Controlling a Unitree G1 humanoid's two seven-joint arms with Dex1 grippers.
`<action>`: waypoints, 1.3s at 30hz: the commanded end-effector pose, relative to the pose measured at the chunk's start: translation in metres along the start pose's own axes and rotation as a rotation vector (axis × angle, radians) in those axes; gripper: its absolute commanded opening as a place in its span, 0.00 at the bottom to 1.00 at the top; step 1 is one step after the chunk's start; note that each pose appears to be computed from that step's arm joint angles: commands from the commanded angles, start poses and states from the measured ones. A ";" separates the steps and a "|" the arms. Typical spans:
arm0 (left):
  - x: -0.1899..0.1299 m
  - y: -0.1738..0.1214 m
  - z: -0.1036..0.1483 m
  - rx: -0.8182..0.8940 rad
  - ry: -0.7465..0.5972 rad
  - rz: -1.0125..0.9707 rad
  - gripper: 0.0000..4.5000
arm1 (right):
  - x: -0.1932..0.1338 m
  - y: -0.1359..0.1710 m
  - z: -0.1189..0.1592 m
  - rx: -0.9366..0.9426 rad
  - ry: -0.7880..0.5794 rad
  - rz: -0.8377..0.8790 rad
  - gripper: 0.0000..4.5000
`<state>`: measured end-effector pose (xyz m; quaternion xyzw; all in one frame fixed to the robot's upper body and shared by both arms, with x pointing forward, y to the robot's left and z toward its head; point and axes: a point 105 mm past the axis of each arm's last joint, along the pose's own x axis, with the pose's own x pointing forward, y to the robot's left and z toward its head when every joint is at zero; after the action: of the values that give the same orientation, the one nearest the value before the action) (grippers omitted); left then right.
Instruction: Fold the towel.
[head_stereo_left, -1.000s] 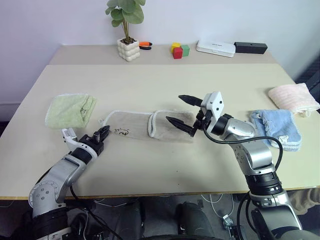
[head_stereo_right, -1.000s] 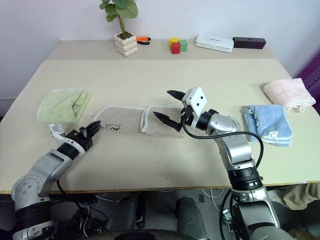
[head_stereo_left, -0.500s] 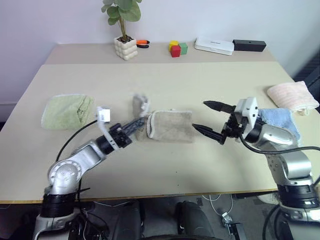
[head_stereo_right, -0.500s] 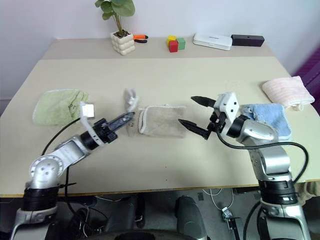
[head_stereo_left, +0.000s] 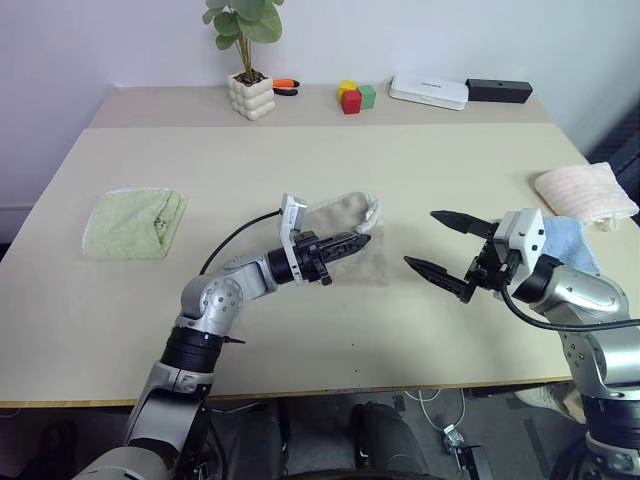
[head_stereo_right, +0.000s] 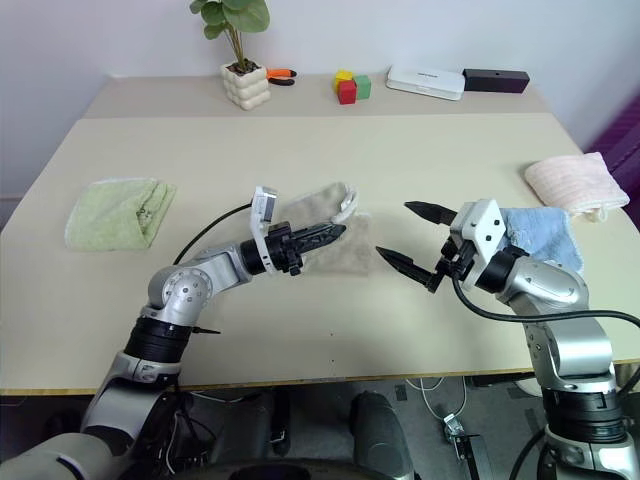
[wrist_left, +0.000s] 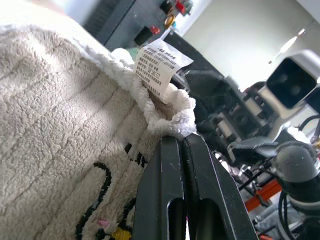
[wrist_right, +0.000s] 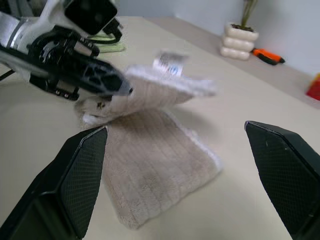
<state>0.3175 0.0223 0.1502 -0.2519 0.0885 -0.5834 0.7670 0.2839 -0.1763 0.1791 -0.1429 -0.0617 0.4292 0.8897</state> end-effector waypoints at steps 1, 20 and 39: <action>0.020 -0.011 -0.002 0.078 0.033 -0.091 0.01 | -0.006 -0.002 0.015 -0.059 -0.022 -0.033 1.00; 0.033 -0.013 -0.042 0.069 0.186 -0.136 0.73 | 0.001 -0.008 0.025 -0.093 -0.055 -0.080 1.00; -0.017 -0.027 0.075 0.163 -0.302 -0.160 0.93 | 0.044 -0.017 0.040 0.111 -0.262 -0.212 1.00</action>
<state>0.3273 0.0518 0.2224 -0.2709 -0.0888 -0.5983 0.7488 0.3194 -0.1515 0.2133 -0.0242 -0.1496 0.3447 0.9264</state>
